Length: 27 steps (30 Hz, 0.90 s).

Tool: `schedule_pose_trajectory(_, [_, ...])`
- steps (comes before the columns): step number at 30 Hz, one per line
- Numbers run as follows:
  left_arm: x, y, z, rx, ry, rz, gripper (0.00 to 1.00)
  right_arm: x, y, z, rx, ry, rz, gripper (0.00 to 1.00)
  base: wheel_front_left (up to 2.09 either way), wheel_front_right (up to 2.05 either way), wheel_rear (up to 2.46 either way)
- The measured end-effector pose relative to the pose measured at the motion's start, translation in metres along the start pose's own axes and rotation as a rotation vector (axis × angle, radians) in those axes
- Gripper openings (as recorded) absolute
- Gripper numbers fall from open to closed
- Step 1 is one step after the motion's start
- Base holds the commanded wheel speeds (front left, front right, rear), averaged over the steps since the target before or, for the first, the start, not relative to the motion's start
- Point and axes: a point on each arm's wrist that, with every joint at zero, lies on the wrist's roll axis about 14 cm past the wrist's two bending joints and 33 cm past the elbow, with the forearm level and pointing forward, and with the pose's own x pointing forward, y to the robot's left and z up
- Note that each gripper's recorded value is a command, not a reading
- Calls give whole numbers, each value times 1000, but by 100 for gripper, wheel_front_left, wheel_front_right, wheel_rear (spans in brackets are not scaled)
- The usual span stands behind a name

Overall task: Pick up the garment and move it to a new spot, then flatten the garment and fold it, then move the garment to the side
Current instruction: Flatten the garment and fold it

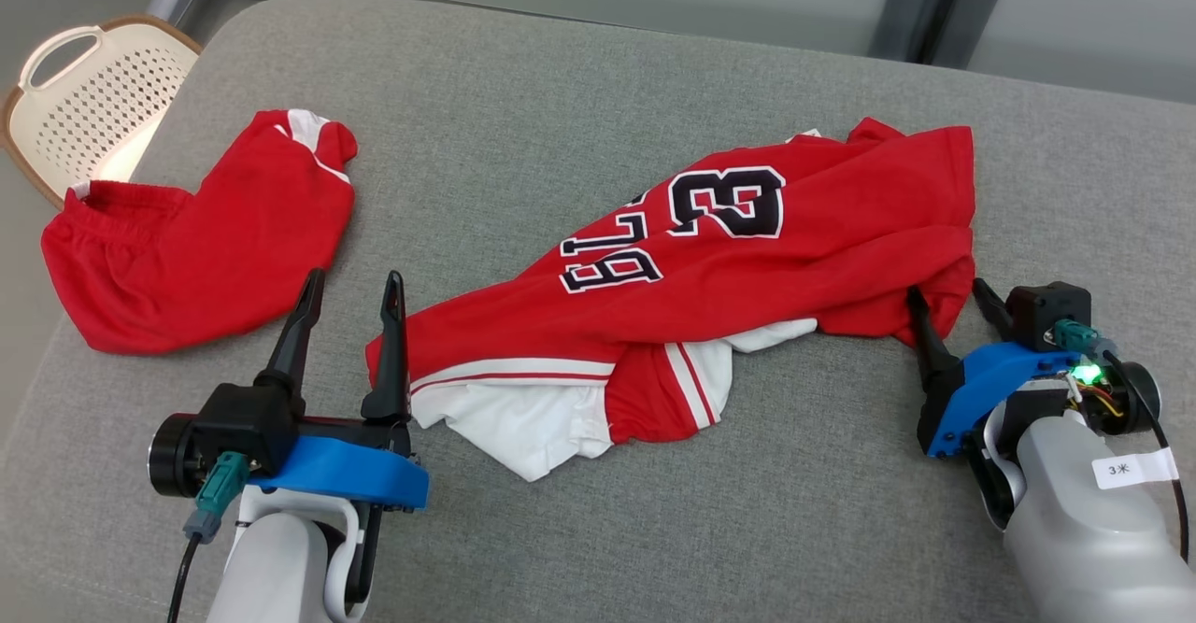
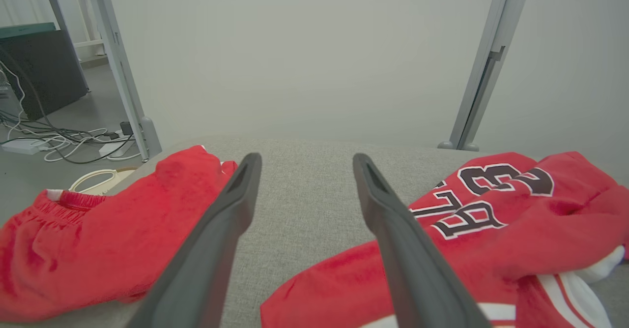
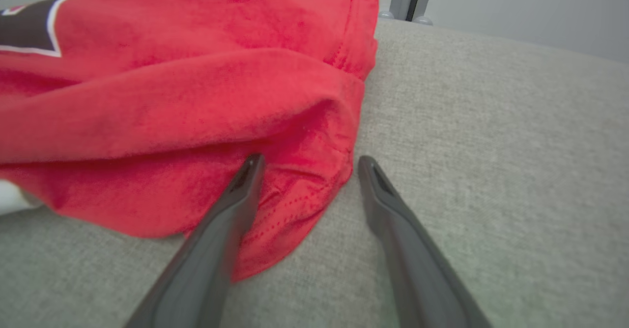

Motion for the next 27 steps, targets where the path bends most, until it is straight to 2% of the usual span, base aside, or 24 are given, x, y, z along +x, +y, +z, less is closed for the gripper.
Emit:
schedule_pose_trajectory(1, [-1, 0, 0, 0, 0, 2, 100, 0, 2, 0, 4, 4, 4, 100, 0, 0, 0])
schedule_pose_trajectory(2, [-1, 1, 0, -1, -1, 2, 100, 1, 3, 1, 11, 1, 6, 64, 0, 0, 0])
schedule_pose_trajectory(3, [-1, 1, 1, -1, -1, 3, 100, 1, 5, 2, 12, -2, 10, 9, 0, 0, 0])
schedule_pose_trajectory(4, [-1, 1, 1, -1, -2, 4, 100, 1, 6, 3, 14, -4, 13, 0, 0, 0, 0])
schedule_pose_trajectory(11, [1, -6, 3, -6, -10, -14, 100, -8, 2, 41, 17, -142, 6, 0, 0, 0, 0])
schedule_pose_trajectory(27, [0, -47, 4, -37, -22, -127, 100, -121, -10, 29, 22, -270, -66, 0, 0, 0, 0])
